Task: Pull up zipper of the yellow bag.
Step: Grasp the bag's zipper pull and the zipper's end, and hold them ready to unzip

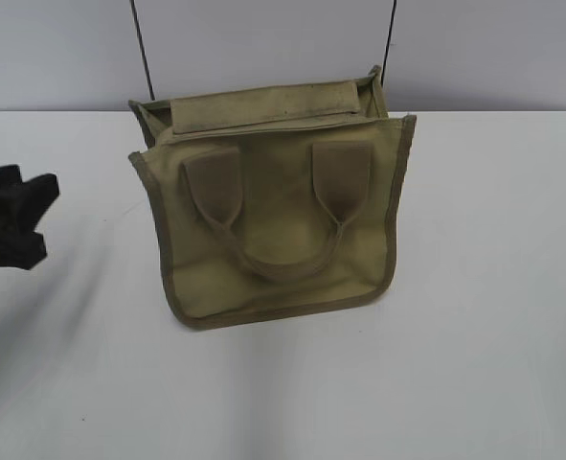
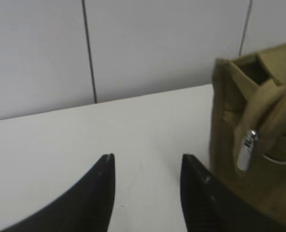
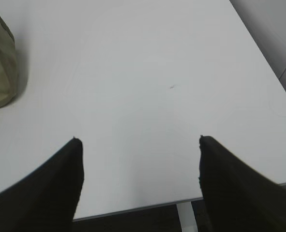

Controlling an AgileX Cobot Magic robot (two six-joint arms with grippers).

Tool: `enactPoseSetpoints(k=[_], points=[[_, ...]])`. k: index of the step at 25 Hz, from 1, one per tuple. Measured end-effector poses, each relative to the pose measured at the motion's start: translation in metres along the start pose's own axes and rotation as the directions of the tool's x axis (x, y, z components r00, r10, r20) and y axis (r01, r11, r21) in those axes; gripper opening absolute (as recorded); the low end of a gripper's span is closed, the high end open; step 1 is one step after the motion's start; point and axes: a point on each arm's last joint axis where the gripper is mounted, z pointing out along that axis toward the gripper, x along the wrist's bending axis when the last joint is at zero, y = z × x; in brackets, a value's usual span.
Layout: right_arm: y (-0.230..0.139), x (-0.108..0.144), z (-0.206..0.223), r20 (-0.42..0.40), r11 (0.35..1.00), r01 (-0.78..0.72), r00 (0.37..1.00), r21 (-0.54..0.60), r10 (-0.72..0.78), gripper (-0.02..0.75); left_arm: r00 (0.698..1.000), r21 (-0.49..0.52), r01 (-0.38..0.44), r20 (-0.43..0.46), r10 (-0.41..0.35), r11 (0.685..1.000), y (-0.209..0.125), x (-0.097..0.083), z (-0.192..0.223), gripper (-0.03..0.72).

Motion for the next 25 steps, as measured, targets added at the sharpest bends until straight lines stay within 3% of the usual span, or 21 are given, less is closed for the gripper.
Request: enactPoseSetpoints(k=[5,10,25], points=[[0.000,0.000,0.000,0.000,1.000,0.000,1.000,0.000,0.000,0.543,0.986,0.041,0.020,0.164,-0.027,0.999,-0.028,-0.015,0.030,0.319],[0.000,0.000,0.000,0.000,1.000,0.000,1.000,0.000,0.000,0.543,0.933,0.061,0.003,0.358,-0.025,0.998,-0.045,-0.033,0.053,0.314],[0.000,0.000,0.000,0.000,1.000,0.000,1.000,0.000,0.000,0.543,0.893,0.066,0.033,0.445,-0.059,0.997,-0.067,-0.039,0.108,0.295]])
